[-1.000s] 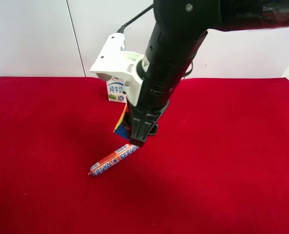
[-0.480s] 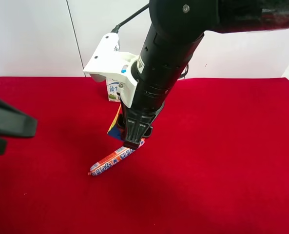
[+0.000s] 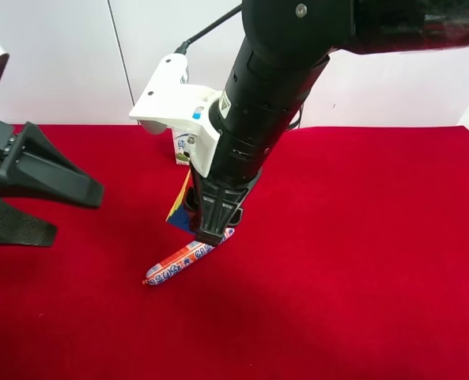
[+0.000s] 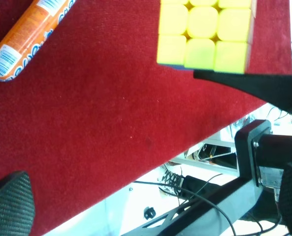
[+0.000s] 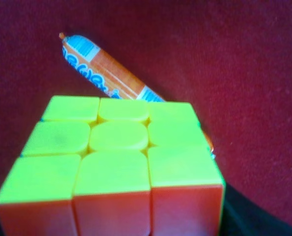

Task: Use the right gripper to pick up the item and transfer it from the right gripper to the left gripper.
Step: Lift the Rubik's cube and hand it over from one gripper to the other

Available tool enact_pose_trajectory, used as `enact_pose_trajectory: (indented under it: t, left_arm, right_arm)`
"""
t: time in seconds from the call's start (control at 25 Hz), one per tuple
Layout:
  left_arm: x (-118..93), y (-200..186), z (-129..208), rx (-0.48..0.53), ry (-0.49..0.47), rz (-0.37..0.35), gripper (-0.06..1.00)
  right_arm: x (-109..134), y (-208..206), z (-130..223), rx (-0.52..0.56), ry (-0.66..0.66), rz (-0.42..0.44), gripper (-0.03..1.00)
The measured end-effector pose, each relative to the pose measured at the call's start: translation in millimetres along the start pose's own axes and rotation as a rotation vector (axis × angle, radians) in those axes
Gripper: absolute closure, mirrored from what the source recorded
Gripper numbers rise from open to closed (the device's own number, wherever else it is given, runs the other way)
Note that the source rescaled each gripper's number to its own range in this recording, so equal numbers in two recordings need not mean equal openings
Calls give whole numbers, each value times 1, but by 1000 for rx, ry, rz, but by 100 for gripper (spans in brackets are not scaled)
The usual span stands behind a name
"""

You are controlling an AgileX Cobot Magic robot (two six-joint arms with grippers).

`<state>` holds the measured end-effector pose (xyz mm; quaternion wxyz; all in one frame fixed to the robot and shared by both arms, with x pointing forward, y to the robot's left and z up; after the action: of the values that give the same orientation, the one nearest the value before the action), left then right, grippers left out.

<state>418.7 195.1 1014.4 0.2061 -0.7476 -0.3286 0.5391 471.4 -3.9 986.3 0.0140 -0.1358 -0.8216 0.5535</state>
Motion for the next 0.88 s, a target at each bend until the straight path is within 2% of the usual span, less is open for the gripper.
enact_pose_trajectory:
  t: [0.2,0.68,0.88]
  left_arm:
    - [-1,5,-6,-11,-28,39,-6]
    - [5,18,-16,0,-109,75,-6]
    - [4,21,-19,-3,-106,99,-6]
  right_arm:
    - [-1,0,-6,-39,-23,11,97]
    - [9,-3,-27,-193,-85,-57,97]
    - [12,-5,-34,-248,-107,-74,97]
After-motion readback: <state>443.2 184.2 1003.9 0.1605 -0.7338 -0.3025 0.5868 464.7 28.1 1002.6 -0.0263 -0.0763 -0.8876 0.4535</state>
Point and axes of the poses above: a point on each arm's last joint axis where the gripper is mounted, y pointing out along that axis toward the gripper, x along the wrist's bending axis when the last joint is at zero, z = x × y, the point moved 5 cm from there along y, pointing out along that axis toward the gripper, and after that the axes turned 4 degrees about y, right-handed, at the moved point
